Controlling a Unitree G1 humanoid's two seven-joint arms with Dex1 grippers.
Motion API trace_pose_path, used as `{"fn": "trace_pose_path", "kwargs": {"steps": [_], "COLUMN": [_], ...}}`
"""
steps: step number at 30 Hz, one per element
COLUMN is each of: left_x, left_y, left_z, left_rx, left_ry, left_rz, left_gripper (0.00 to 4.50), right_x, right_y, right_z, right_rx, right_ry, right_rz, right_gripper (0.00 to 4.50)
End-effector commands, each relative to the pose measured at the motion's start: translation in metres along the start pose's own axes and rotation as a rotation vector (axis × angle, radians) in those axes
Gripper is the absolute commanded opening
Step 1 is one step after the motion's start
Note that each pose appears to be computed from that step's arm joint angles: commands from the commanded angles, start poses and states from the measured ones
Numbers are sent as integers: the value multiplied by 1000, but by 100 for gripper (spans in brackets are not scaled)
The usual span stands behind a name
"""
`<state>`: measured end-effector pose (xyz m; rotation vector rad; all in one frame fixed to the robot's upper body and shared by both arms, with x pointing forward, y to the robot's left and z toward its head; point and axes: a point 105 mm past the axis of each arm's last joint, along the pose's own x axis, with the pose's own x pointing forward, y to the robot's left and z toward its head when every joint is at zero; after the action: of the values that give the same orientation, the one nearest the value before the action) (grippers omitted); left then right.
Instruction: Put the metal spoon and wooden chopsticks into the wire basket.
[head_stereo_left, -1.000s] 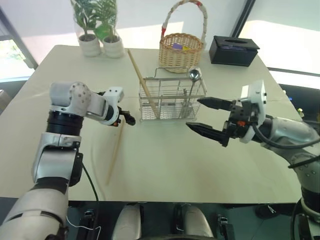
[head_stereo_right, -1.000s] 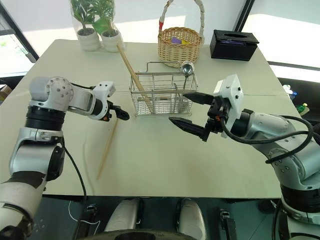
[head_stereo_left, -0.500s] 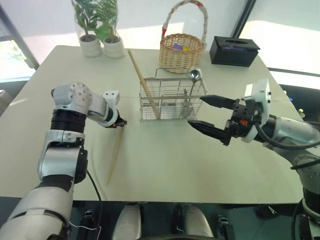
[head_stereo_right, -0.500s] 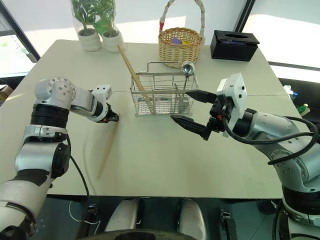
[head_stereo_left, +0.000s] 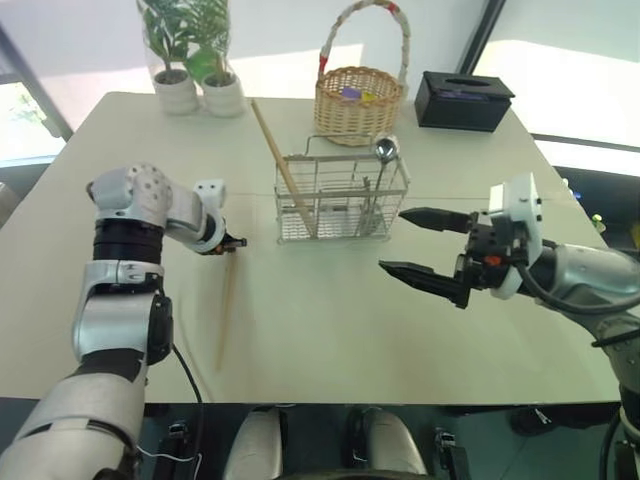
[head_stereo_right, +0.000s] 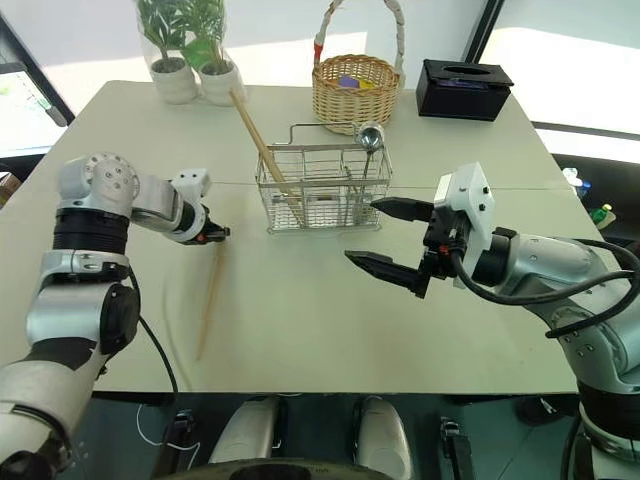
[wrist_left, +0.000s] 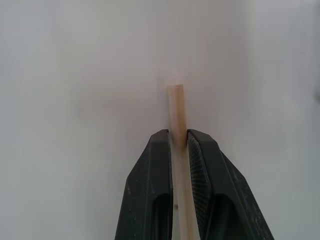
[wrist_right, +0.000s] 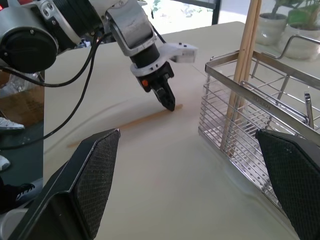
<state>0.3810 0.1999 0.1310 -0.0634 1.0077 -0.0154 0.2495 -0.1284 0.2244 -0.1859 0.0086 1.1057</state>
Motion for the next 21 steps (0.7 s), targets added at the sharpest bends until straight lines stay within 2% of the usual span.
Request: {"fn": "trace_pose_path", "kwargs": {"steps": [1, 7, 9, 11, 13, 16, 18, 20, 21], "left_x": [-28, -63, -88, -129, -163, -251, -282, -278, -252], "left_y": [24, 43, 50, 55, 58, 51, 35, 20, 12], "left_z": [47, 94, 113, 134, 145, 162, 167, 172, 176], "left_rx": [-36, -100, -127, -168, -185, -190, -161, -121, -96], "left_ry": [-276, -650, -836, -1069, -1247, -1592, -1673, -1632, -1509], "left_rz": [45, -26, -61, -118, -149, -260, -341, -361, -333], "left_gripper": [61, 61, 61, 61, 61, 61, 61, 61, 61], "right_x": [-6, -11, -12, -11, -11, -8, -6, -6, -6], "right_y": [1, -2, -3, -3, -3, -2, -2, -2, -3], "right_z": [12, 12, 11, 12, 12, 14, 14, 15, 16], "right_rx": [-56, -58, -55, -50, -46, -41, -43, -52, -56], "right_ry": [-21, -2, 2, 3, 2, -4, -4, -10, -15], "right_rz": [3, 1, 1, 3, 5, 7, 6, 5, -2], "right_gripper": [450, 450, 450, 450, 450, 450, 450, 450, 450]}}
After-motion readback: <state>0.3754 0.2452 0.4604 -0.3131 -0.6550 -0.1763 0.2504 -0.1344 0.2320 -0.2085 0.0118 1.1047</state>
